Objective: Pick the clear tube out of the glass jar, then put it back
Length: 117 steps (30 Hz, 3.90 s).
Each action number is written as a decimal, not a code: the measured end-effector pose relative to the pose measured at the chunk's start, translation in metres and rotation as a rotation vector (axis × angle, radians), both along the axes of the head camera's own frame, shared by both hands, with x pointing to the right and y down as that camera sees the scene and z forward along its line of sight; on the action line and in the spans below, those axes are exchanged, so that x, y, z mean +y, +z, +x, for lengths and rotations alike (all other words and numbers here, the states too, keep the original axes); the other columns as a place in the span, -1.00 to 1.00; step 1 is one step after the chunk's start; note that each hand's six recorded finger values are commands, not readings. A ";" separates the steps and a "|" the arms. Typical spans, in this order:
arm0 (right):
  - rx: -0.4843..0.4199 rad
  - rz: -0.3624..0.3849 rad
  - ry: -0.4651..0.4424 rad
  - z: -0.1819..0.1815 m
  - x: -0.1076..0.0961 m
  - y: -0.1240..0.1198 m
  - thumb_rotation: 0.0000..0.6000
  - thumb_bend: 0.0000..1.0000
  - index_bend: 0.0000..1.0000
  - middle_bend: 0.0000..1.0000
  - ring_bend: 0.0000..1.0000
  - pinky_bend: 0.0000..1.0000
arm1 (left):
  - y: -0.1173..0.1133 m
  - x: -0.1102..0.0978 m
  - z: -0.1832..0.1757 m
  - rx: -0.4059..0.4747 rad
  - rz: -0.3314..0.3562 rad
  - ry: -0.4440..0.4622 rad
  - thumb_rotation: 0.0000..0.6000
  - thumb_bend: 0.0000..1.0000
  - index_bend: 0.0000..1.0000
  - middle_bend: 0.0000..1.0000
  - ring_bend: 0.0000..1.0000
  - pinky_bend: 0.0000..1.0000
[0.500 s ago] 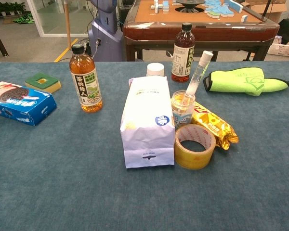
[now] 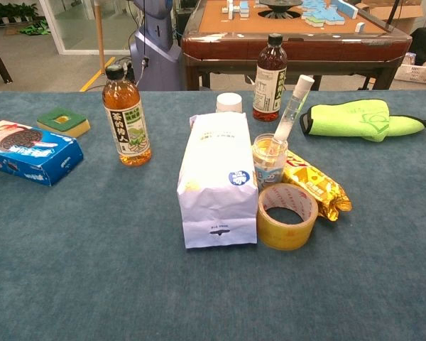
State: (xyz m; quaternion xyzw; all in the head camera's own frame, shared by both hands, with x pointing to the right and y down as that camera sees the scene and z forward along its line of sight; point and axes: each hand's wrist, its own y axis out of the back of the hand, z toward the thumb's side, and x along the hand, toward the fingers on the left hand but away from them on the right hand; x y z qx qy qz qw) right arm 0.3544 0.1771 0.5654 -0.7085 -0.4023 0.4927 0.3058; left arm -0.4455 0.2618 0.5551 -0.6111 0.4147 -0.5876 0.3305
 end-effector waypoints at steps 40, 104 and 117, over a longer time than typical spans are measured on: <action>-0.175 -0.262 -0.124 -0.162 -0.072 0.106 1.00 -0.25 -0.18 -0.42 -0.68 -0.55 | -0.002 0.011 -0.015 -0.019 -0.009 -0.033 1.00 -0.41 -0.71 -0.83 -0.67 -0.74; -0.296 -0.140 -0.148 -0.166 -0.093 0.048 1.00 0.02 0.32 -0.11 -0.47 -0.55 | -0.003 0.011 -0.024 -0.020 0.001 -0.048 1.00 -0.41 -0.71 -0.83 -0.67 -0.74; -0.343 -0.136 -0.094 -0.150 -0.101 0.016 1.00 0.02 0.33 -0.09 -0.42 -0.55 | -0.004 0.010 -0.022 -0.007 0.010 -0.042 1.00 -0.41 -0.71 -0.83 -0.67 -0.74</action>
